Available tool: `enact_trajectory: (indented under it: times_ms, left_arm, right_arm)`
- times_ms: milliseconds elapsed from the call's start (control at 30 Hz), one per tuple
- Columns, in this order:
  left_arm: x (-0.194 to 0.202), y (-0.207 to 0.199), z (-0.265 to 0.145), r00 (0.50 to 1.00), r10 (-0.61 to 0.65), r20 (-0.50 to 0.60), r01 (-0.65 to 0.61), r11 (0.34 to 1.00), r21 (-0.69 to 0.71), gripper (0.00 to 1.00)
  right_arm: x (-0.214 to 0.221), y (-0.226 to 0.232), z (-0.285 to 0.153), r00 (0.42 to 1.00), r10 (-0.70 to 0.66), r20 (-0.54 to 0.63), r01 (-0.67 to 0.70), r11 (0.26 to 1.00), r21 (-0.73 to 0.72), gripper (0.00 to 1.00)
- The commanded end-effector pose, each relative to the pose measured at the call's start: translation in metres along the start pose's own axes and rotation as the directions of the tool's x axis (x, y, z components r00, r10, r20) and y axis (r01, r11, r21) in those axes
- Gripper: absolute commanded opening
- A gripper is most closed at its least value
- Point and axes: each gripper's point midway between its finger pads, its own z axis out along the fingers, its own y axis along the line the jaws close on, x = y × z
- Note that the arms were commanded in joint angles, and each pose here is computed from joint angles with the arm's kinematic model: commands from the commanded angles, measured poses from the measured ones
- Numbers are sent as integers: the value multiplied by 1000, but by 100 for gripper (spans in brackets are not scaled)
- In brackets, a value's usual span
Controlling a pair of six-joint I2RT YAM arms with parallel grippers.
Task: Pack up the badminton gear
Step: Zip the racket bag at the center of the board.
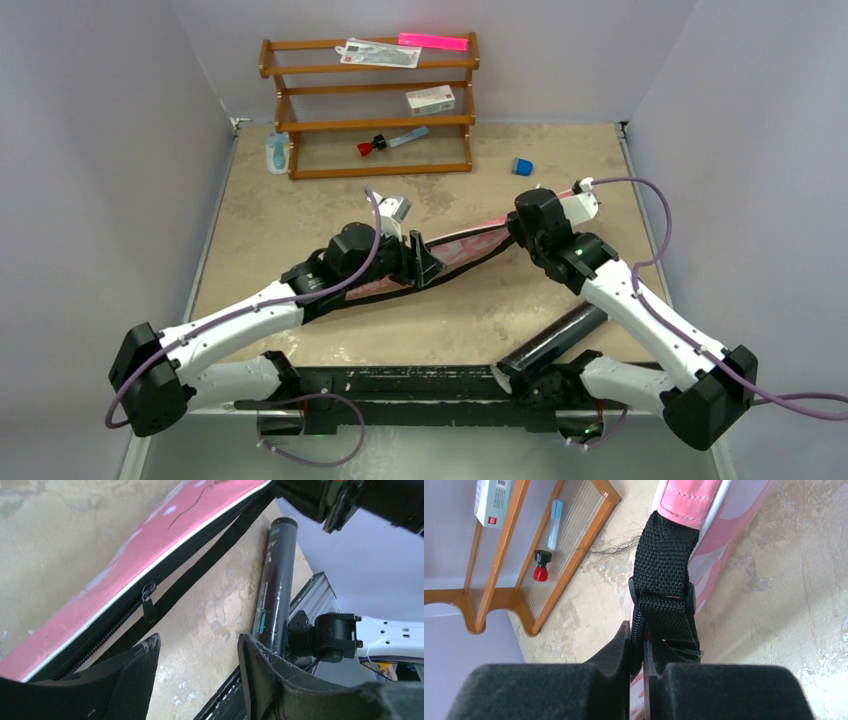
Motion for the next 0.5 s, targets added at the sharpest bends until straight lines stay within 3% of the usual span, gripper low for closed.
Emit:
enact_trajectory:
  times_ms: [0, 467]
  left_arm:
    - [9, -3, 3, 998, -66, -15, 67, 997, 37, 56]
    - [2, 13, 20, 991, -130, 8, 130, 989, 71, 55]
  right_arm:
    - [-9, 19, -2, 998, 51, 29, -49, 997, -64, 0]
    - [-11, 18, -8, 998, 59, 22, -57, 995, -80, 0]
